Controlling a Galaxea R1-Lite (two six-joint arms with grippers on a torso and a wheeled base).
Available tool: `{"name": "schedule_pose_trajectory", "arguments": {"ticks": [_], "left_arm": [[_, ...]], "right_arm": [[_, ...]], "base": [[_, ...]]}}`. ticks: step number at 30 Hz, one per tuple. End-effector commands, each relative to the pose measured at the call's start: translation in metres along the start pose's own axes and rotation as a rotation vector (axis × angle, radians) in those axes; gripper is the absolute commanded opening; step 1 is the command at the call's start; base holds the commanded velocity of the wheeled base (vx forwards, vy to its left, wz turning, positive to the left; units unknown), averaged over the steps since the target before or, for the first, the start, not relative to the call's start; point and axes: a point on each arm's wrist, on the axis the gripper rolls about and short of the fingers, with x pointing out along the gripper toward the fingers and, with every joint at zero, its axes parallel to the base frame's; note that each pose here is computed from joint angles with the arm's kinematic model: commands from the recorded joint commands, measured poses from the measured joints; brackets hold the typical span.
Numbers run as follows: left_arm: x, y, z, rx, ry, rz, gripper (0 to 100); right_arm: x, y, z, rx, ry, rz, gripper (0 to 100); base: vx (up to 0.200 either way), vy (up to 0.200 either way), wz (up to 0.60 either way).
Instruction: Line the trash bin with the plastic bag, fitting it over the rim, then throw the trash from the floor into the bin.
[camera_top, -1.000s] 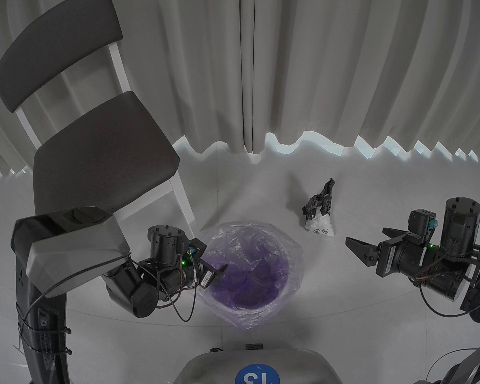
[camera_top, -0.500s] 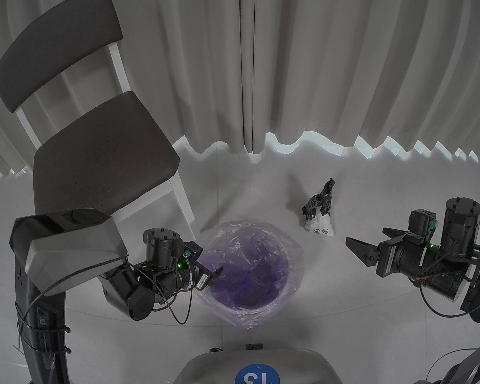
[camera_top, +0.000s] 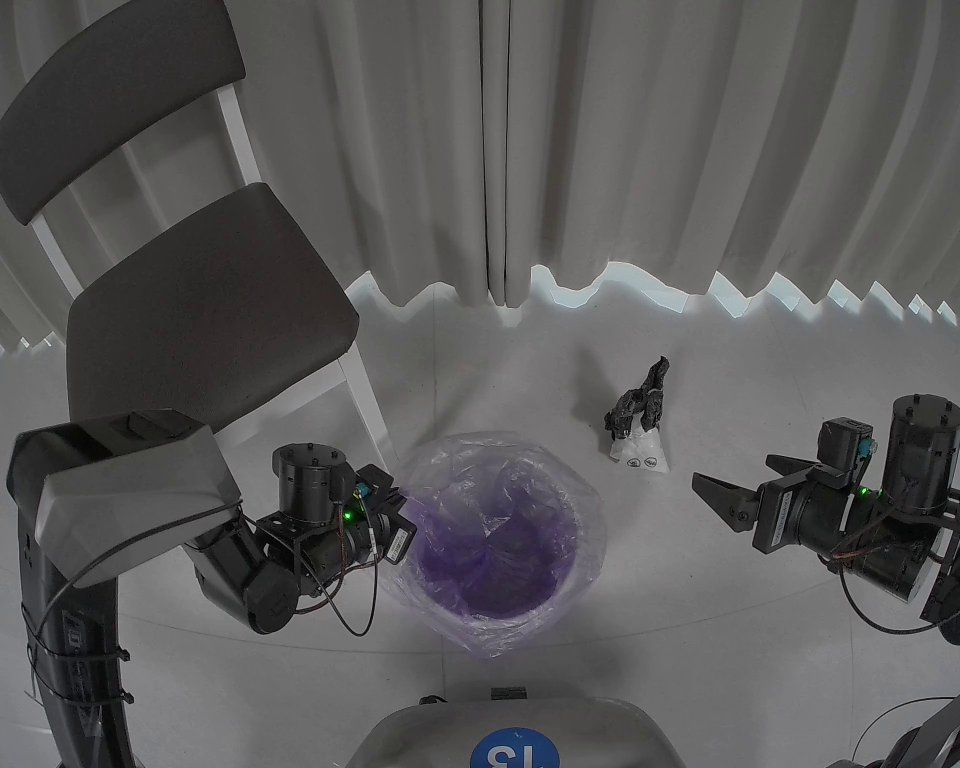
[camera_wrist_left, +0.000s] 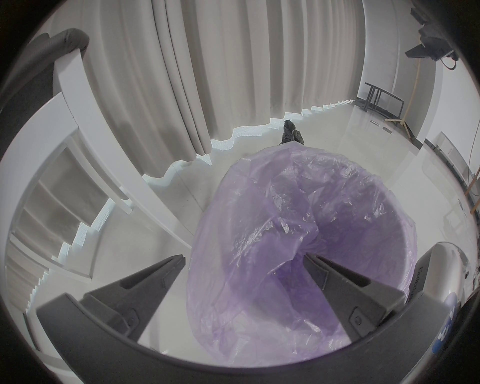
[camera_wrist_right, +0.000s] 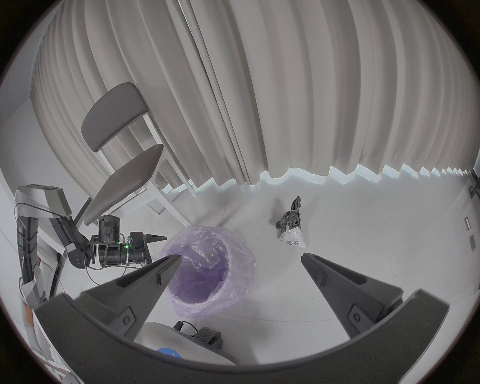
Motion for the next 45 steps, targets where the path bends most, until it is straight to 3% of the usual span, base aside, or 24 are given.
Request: {"name": "schedule_pose_trajectory", "arguments": {"ticks": [1,4,17,18,28,32,37,45], "left_arm": [[-0.008,0.011,0.006,-0.021,-0.019,0.027,0],[-0.003,0.019,-0.001,-0.034,-0.003,0.045,0],[0.006,0.019,-0.006,-0.091,-0.009,0.030,0],[0.005,0.019,-0.006,-0.092,-0.008,0.028,100],[-0.037,0.035,-0.024,-0.115,-0.041,0.047,100],[-0.049,0.038,-0.015,-0.113,-0.083,0.037,100],[-0.036,0.042,0.002,-0.111,-0.143,0.049,100],[-0.001,0.038,0.001,-0.115,-0.090,0.026,100]], "right_arm": [[0.000,0.000,0.000,-0.001,0.003,0.000,100],[0.001,0.000,-0.001,-0.001,0.006,0.001,100],[0.001,0.000,-0.003,-0.002,0.013,0.006,100],[0.001,0.000,-0.003,-0.002,0.013,0.007,100],[0.000,0.000,-0.002,-0.001,0.007,0.007,100],[0.000,0.000,-0.002,-0.001,0.007,0.007,100],[0.000,0.000,-0.001,-0.001,0.005,0.006,100],[0.000,0.000,-0.002,-0.002,0.010,0.005,100]], "base": [[0.000,0.000,0.00],[0.000,0.000,0.00],[0.000,0.000,0.00],[0.000,0.000,0.00],[0.000,0.000,0.00],[0.000,0.000,0.00],[0.000,0.000,0.00],[0.000,0.000,0.00]]}}
